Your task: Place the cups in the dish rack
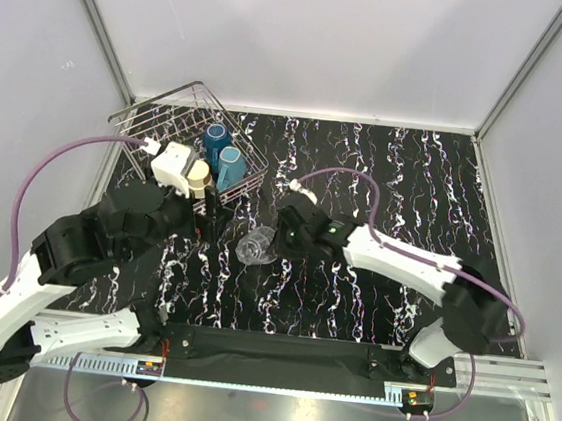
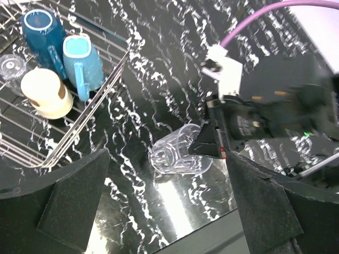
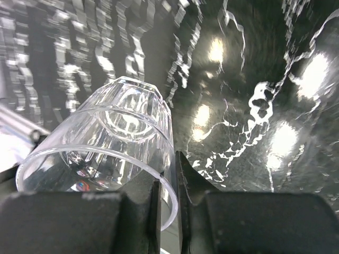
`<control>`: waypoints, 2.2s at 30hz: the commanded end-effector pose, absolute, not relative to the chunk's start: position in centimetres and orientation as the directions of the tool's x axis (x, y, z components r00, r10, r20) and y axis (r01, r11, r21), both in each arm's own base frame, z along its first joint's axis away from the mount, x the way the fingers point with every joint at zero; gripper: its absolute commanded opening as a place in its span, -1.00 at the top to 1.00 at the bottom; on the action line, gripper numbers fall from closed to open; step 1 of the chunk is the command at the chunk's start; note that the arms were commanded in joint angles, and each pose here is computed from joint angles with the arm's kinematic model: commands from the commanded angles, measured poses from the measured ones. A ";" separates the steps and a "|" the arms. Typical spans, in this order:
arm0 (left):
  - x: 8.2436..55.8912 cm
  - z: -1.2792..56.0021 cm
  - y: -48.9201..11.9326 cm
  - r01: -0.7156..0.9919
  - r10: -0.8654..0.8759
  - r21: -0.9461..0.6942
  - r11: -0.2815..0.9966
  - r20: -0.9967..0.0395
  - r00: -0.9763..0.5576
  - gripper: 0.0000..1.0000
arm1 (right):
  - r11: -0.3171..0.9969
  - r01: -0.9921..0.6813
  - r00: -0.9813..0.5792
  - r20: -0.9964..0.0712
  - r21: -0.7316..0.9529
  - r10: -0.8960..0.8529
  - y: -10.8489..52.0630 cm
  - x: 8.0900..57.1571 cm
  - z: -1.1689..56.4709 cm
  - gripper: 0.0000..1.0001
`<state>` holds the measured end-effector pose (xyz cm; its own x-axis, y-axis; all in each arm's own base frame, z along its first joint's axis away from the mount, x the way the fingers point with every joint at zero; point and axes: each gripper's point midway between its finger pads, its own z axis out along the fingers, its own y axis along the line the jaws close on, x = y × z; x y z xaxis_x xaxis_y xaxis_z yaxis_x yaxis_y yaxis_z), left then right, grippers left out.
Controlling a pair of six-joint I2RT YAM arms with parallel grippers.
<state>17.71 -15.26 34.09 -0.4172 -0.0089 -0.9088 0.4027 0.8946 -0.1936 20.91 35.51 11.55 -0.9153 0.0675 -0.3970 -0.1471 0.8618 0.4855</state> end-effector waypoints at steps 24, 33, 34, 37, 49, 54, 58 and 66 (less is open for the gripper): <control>15.3 42.2 -34.5 0.415 -0.300 -0.870 0.264 -0.484 -0.822 -0.98 | 0.565 -0.632 -0.267 -0.833 0.530 0.484 17.7 14.4 34.6 1.00; 13.8 42.2 -39.8 0.302 -0.216 -0.948 0.101 -0.317 -0.924 -0.98 | 0.517 -0.733 -0.166 -0.853 0.442 0.494 16.5 12.4 37.0 1.00; 13.7 42.1 -40.0 0.298 -0.205 -0.950 0.096 -0.312 -0.928 -0.98 | 0.518 -0.734 -0.156 -0.851 0.439 0.501 16.3 12.3 37.3 1.00; 13.1 42.2 -40.4 0.301 -0.179 -0.950 0.080 -0.311 -0.933 -0.98 | 0.531 -0.726 -0.140 -0.849 0.438 0.510 15.6 12.4 37.5 1.00; 11.1 41.0 -39.7 0.180 -0.127 -0.984 -0.007 -0.178 -0.976 -0.98 | 0.486 -0.761 -0.125 -0.833 0.430 0.539 15.6 11.6 38.4 1.00; 9.9 41.5 -39.3 0.202 -0.077 -0.979 -0.041 -0.199 -0.977 -0.98 | 0.494 -0.756 -0.131 -0.839 0.429 0.529 16.2 12.0 38.4 1.00; 8.7 41.7 -39.0 0.225 -0.019 -0.971 -0.087 -0.224 -0.974 -0.98 | 0.484 -0.765 -0.135 -0.841 0.425 0.524 16.5 11.8 38.2 1.00; 6.8 42.2 -38.2 0.243 0.062 -0.951 -0.192 -0.259 -0.964 -0.86 | 0.454 -0.793 -0.155 -0.855 0.406 0.494 16.9 11.0 37.5 1.00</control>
